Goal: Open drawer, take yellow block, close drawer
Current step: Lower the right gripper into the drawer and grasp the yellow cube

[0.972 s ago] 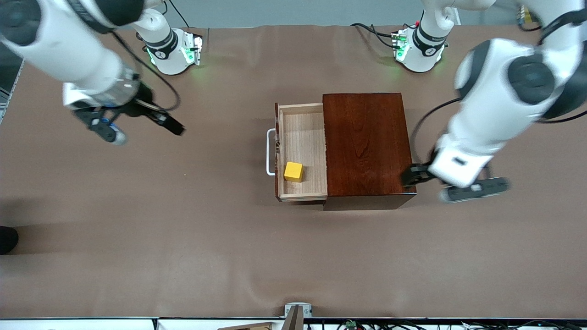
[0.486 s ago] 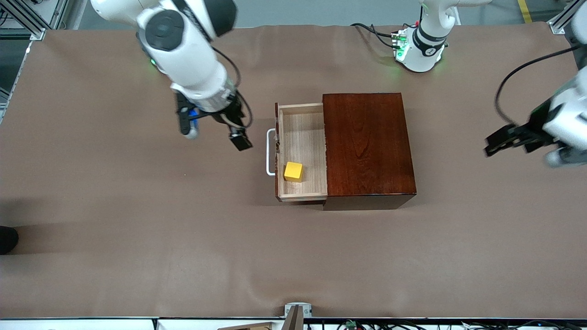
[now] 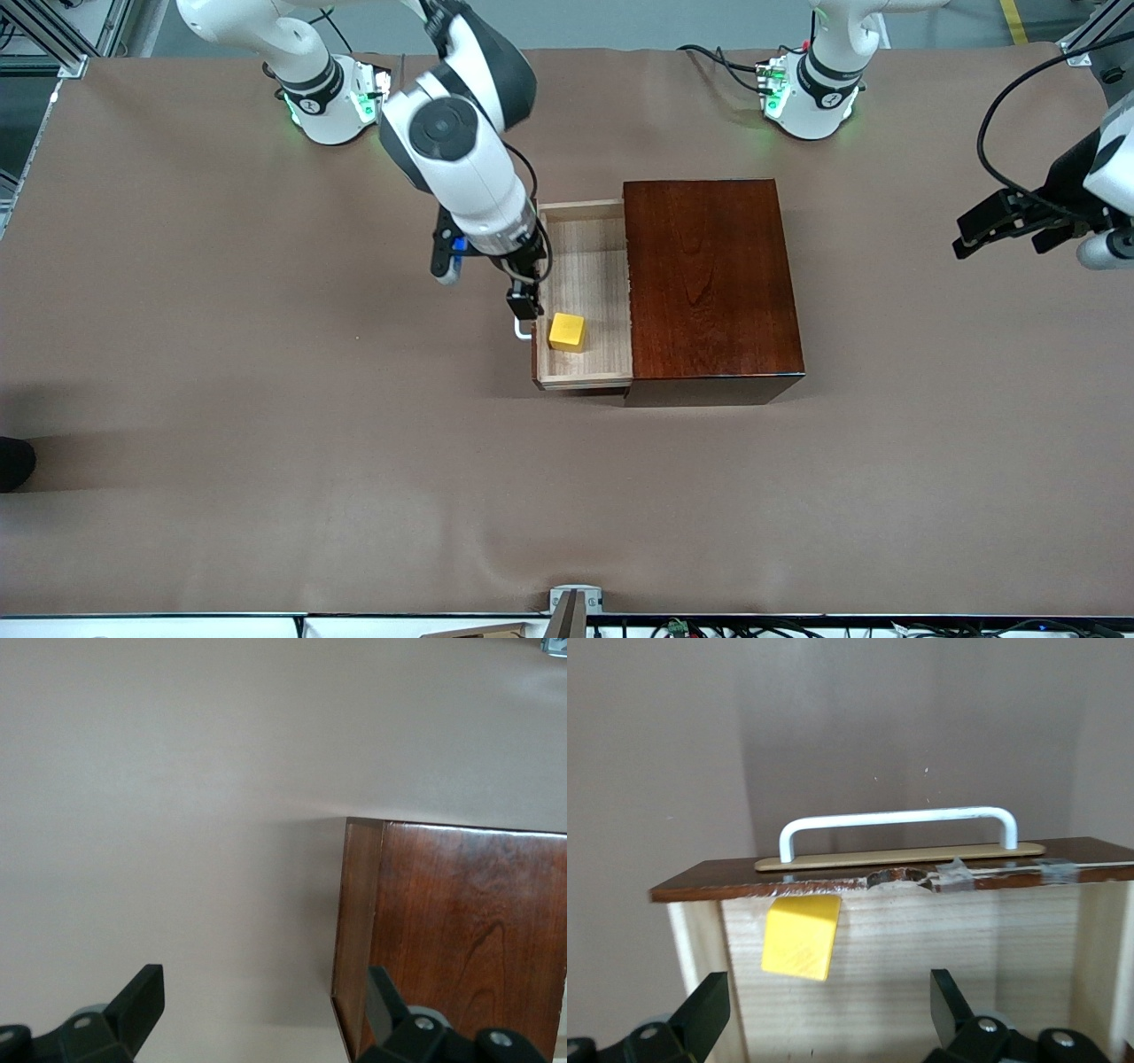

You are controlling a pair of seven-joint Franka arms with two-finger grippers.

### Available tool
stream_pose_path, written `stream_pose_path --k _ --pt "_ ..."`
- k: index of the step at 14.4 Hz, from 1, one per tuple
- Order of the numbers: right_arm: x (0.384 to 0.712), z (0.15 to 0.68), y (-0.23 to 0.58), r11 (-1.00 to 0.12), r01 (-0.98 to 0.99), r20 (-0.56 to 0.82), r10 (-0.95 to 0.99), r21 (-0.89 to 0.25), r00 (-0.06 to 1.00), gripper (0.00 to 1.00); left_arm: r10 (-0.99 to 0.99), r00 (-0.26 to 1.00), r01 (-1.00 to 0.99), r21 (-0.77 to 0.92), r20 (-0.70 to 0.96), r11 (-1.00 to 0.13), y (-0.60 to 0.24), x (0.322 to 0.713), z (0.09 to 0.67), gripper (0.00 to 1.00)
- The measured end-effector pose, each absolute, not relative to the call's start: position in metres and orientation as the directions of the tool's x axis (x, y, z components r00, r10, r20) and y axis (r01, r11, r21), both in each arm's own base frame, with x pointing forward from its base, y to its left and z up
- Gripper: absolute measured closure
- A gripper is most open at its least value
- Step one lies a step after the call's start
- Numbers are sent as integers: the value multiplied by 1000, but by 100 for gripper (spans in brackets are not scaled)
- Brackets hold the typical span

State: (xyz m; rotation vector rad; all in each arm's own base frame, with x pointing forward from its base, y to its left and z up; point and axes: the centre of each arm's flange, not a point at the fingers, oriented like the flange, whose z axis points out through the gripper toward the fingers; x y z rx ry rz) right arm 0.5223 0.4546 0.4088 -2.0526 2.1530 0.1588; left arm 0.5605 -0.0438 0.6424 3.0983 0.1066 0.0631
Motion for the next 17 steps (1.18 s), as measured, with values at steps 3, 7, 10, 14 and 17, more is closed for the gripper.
stream_pose_path --k 3,7,10,14,17 --pt "532 382 461 59 -998 -179 -982 -31 -53 0 19 999 18 37 26 -999 -40 554 639 0" --pt "544 362 472 60 -998 -177 -983 -34 -53 0 -44 999 -45 34 15 -998 -26 553 636 0" --pt "546 344 480 56 -998 -177 -983 -40 -48 0 -41 999 -41 32 16 -999 -19 552 637 0" --pt "544 331 490 50 -997 -189 -981 -59 -38 0 -44 999 -44 19 12 -999 -21 552 637 0" --pt "545 323 491 51 -997 -190 -981 -63 -38 0 -35 999 -35 19 8 -999 -25 551 636 0"
